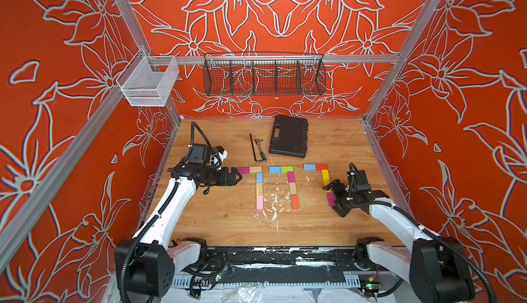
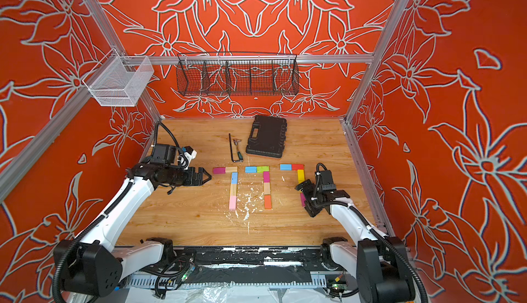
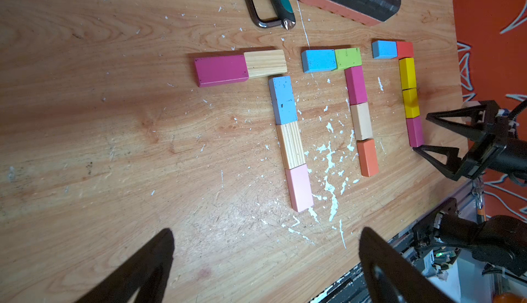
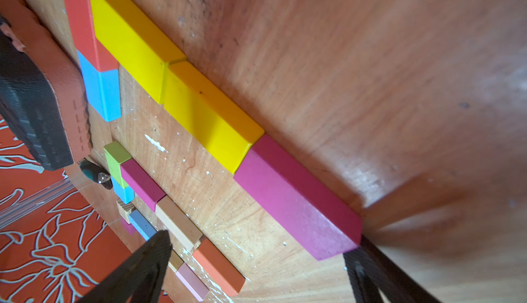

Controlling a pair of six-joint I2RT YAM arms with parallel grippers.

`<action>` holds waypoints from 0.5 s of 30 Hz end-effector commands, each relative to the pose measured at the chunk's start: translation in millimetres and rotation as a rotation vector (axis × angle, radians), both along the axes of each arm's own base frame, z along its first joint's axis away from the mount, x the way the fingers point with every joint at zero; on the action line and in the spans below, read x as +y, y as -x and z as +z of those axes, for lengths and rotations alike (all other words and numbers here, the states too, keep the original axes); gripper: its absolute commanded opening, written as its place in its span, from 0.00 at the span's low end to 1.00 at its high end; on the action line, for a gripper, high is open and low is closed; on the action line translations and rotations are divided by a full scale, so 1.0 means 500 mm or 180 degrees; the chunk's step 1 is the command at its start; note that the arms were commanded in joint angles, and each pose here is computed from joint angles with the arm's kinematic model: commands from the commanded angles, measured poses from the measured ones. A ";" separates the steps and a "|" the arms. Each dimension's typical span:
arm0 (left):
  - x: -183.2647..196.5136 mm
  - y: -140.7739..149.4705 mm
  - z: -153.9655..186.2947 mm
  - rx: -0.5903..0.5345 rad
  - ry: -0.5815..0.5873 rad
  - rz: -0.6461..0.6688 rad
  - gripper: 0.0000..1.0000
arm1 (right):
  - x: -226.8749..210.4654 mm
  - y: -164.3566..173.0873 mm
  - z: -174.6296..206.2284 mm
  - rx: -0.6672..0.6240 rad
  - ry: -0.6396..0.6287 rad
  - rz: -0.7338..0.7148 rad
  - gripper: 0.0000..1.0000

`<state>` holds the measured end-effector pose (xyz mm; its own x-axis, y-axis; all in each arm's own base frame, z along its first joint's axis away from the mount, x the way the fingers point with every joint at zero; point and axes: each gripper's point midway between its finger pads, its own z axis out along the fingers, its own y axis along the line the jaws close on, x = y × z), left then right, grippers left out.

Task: Assemble the number 7 with building blocks
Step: Assemble the building block at the center of the board.

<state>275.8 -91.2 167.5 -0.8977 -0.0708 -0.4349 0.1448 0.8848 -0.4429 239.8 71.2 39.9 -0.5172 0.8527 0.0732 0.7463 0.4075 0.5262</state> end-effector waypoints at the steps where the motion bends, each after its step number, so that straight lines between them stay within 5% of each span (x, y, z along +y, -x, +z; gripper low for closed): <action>1: 0.000 0.003 0.002 0.0012 0.0000 -0.0037 0.98 | -0.020 0.051 -0.058 0.0398 0.0133 -0.0084 0.97; 15: 0.001 0.003 0.004 0.0000 -0.0004 -0.0032 0.98 | -0.036 0.090 0.010 0.0359 0.0307 0.0009 0.97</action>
<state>275.7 -91.2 167.4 -0.8979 -0.0708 -0.4345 0.1446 0.8848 -0.4429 220.6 67.5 44.0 -0.5206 0.8503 0.0773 0.7597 0.4200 0.4964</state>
